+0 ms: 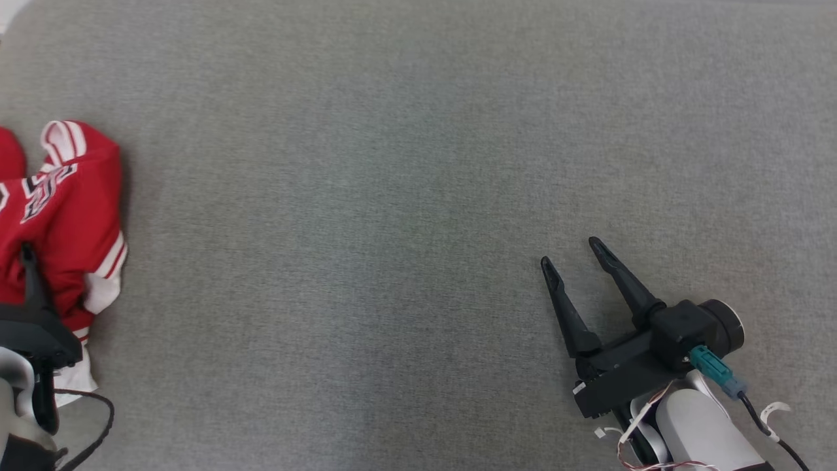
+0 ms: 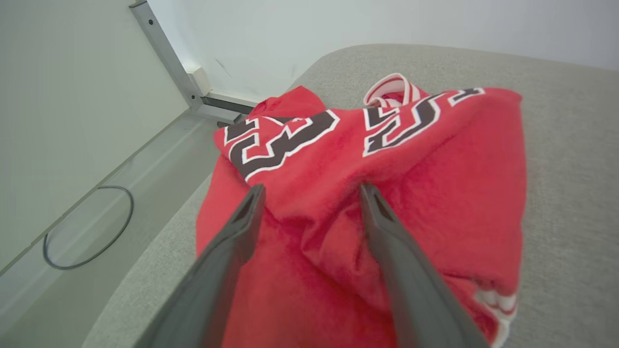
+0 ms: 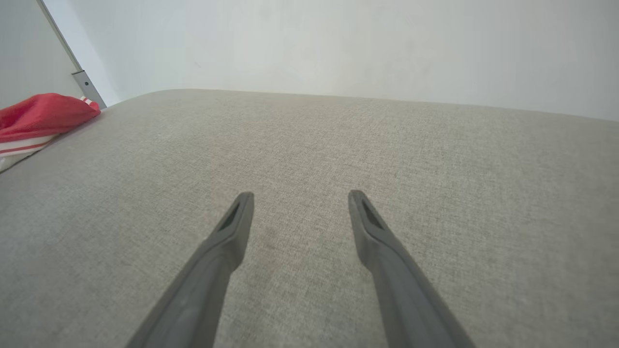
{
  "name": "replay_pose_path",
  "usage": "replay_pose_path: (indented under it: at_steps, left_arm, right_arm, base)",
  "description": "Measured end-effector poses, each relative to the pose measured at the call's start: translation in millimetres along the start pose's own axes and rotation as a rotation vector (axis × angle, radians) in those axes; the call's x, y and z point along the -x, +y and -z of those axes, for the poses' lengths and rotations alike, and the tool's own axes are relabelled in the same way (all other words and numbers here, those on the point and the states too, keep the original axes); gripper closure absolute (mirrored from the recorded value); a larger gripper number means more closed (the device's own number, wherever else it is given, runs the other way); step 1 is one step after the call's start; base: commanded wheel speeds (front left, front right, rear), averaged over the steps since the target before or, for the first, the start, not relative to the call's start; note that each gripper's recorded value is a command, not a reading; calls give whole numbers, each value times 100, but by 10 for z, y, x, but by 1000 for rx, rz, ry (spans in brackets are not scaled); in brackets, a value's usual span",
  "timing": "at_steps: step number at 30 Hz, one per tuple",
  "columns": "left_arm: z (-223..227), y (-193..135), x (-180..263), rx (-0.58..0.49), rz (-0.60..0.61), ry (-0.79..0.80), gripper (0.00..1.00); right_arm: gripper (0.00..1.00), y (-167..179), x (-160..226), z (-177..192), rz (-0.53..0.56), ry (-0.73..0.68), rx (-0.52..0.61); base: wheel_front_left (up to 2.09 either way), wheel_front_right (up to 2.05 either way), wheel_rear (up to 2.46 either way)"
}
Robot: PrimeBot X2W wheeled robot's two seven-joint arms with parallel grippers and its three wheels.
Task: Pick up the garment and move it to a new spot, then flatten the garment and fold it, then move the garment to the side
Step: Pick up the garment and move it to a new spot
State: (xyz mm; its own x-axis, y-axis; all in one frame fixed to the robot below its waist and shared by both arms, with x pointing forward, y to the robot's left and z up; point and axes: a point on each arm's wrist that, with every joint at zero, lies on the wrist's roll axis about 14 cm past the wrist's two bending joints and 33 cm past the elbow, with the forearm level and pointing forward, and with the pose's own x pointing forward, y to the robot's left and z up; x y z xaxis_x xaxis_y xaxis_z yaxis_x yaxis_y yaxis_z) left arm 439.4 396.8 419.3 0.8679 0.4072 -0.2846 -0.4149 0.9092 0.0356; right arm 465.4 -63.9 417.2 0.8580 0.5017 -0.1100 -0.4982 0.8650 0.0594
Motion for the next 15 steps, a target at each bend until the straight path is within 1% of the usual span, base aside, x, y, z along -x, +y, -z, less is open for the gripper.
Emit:
replay_pose_path:
  at_steps: [8, 9, 10, 15]
  left_arm:
    - [242, -98, -130, -16, -31, 84, 0]
    - [264, -102, -130, -17, -33, 90, 42]
    - [272, -102, -128, -19, -37, 94, 100]
    - [145, -108, -132, -35, -34, 60, 100]
  right_arm:
    - [0, -172, 77, 89, 45, 23, -3]
    - [0, -180, 82, 91, 48, 23, -3]
    - [0, -184, 86, 84, 51, 22, -3]
    - [0, -155, 99, 13, 60, 6, -14]
  base:
    - [0, 0, 0]
    - [0, 0, 0]
    - [0, 0, 0]
    - [0, 0, 0]
